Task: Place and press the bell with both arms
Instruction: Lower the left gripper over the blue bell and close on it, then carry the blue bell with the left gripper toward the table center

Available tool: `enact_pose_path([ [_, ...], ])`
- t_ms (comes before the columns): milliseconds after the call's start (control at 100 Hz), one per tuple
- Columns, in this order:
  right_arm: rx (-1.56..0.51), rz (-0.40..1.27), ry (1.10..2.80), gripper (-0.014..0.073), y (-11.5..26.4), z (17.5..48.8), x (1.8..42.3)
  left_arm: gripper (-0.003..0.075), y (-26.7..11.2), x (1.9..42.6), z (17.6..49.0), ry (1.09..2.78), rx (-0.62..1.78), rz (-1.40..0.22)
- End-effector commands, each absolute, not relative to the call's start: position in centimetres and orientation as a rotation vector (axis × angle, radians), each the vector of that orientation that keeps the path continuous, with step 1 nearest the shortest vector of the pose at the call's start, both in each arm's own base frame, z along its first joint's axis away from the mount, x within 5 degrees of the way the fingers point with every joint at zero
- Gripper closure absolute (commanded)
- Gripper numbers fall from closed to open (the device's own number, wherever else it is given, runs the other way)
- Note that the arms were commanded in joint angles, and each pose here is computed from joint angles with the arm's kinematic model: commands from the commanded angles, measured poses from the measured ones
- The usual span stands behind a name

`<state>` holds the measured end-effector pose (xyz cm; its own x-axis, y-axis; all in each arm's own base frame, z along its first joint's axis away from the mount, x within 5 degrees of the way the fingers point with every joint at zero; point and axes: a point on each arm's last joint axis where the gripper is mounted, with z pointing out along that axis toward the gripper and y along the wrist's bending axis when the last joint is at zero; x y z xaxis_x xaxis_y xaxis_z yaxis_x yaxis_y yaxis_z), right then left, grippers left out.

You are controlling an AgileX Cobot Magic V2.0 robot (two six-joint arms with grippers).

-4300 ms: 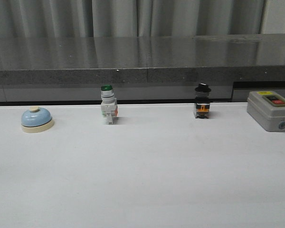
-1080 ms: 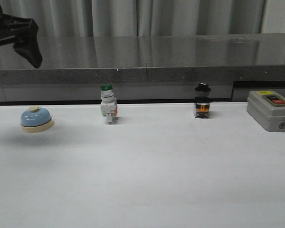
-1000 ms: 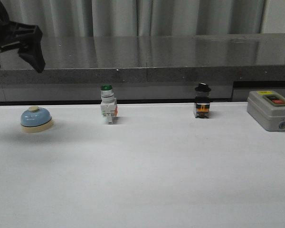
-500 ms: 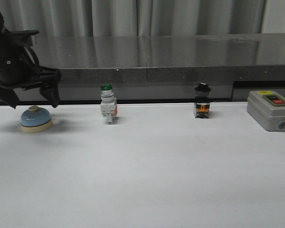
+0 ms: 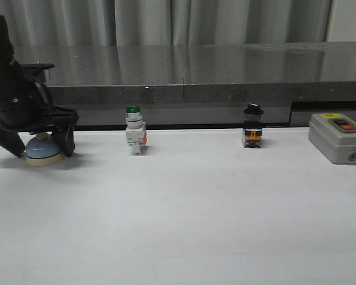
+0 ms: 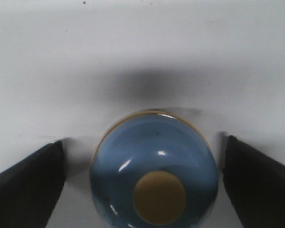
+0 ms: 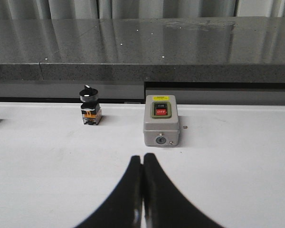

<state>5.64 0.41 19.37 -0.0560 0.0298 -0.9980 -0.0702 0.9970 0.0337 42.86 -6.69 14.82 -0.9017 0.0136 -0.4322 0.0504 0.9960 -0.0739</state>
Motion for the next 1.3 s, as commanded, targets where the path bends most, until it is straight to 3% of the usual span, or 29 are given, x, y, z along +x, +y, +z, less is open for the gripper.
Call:
enact_pose_path([
  [0,-0.031,0.068,1.507,0.0655,0.3,20.7,5.4,0.0111,-7.0,43.3,17.8,2.599,0.04,-0.138],
  [90,-0.031,0.068,1.507,0.0655,0.3,20.7,5.4,0.0201,-7.0,43.3,17.8,2.597,0.041,-0.137],
  [280,-0.031,0.068,1.507,0.0655,0.3,20.7,5.4,0.0481,-7.0,43.2,18.0,2.6,0.044,-0.134],
  [380,-0.031,0.068,1.507,0.0655,0.3,20.7,5.4,0.0549,-6.9,43.0,18.7,2.616,0.053,-0.126],
  [530,-0.031,0.068,1.507,0.0655,0.3,20.7,5.4,0.0566,-6.7,42.3,21.1,2.61,0.069,-0.111],
  [910,-0.031,0.068,1.507,0.0655,0.3,20.7,5.4,0.0567,-9.2,36.8,31.8,2.441,0.23,-0.186],
  [1110,-0.031,0.068,1.507,0.0655,0.3,20.7,5.4,0.0567,-14.2,34.6,32.8,2.407,0.397,-0.27],
  [1290,-0.031,0.068,1.507,0.0655,0.3,20.7,5.4,0.0567,-19.8,33.1,31.5,2.372,0.574,-0.337],
])
